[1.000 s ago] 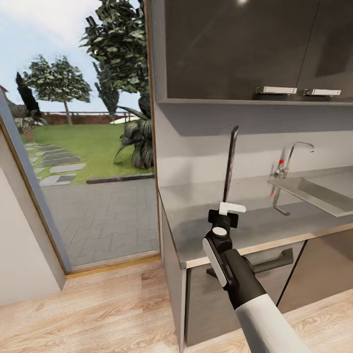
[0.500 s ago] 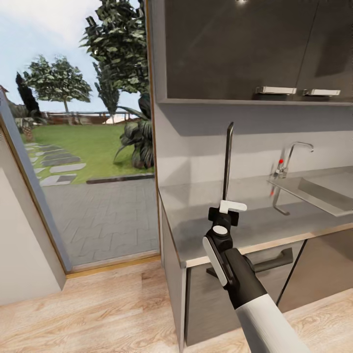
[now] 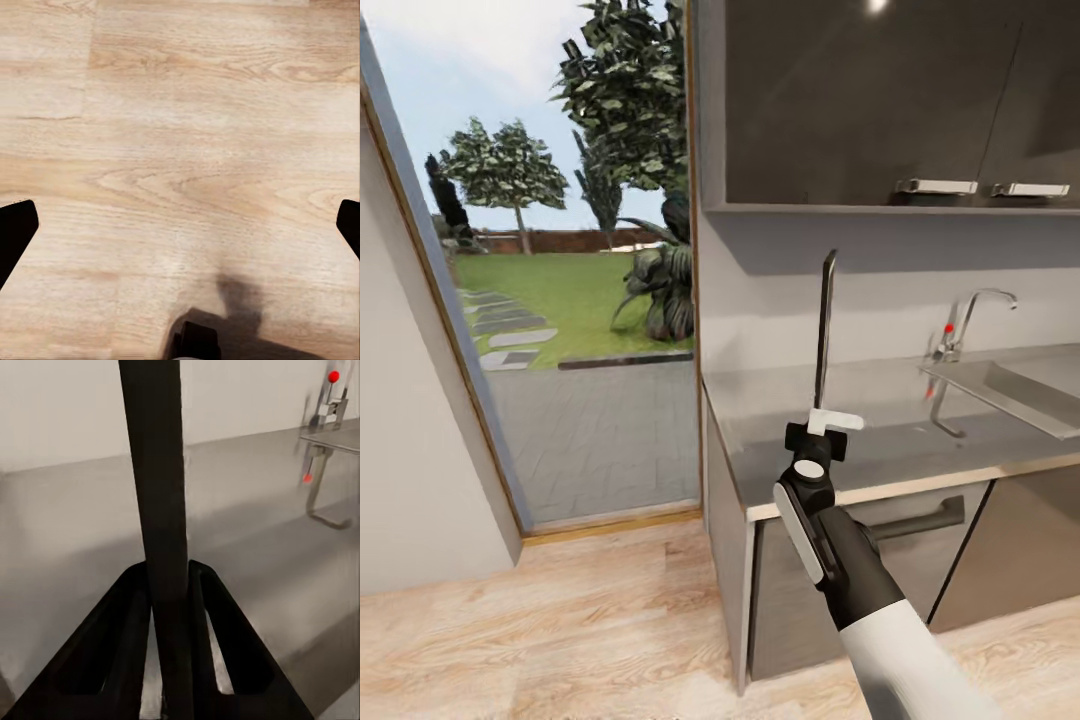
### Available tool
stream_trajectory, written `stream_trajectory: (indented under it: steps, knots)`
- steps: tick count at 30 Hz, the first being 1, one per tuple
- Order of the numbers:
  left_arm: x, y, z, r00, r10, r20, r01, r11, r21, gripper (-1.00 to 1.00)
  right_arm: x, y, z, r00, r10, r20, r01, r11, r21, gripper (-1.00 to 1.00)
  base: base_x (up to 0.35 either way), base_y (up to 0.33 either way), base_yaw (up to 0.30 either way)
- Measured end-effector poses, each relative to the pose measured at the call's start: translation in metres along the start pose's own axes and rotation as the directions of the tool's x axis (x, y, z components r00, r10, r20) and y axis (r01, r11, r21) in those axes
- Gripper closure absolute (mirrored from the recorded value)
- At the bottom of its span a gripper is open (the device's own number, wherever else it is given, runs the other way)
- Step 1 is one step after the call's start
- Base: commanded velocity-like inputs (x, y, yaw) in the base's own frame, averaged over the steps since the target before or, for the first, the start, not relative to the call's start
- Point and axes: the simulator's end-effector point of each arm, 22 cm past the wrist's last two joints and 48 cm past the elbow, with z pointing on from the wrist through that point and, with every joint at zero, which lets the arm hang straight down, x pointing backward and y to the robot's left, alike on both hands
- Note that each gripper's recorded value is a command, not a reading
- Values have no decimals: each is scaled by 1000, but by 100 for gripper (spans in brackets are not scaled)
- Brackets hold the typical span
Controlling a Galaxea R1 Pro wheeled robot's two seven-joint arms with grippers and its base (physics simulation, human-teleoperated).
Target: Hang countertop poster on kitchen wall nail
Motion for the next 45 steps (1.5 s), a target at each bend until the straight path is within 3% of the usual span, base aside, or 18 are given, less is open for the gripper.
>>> stream_trajectory:
  steps: [33,39,45]
  knots:
    - [-1,1,0,1000,0,0,0,1000,0,-100,2,3,0,1000,-4,-3,4,1000,-6,100,-157,182,281]
    - [-1,1,0,1000,-1,0,1,1000,0,-100,-2,34,-15,998,-49,29,51,996,-73,100,-213,183,260]
    - [-2,4,0,1000,3,2,-3,1000,-4,-100,6,62,-27,999,-34,5,35,987,-159,100,-67,58,75]
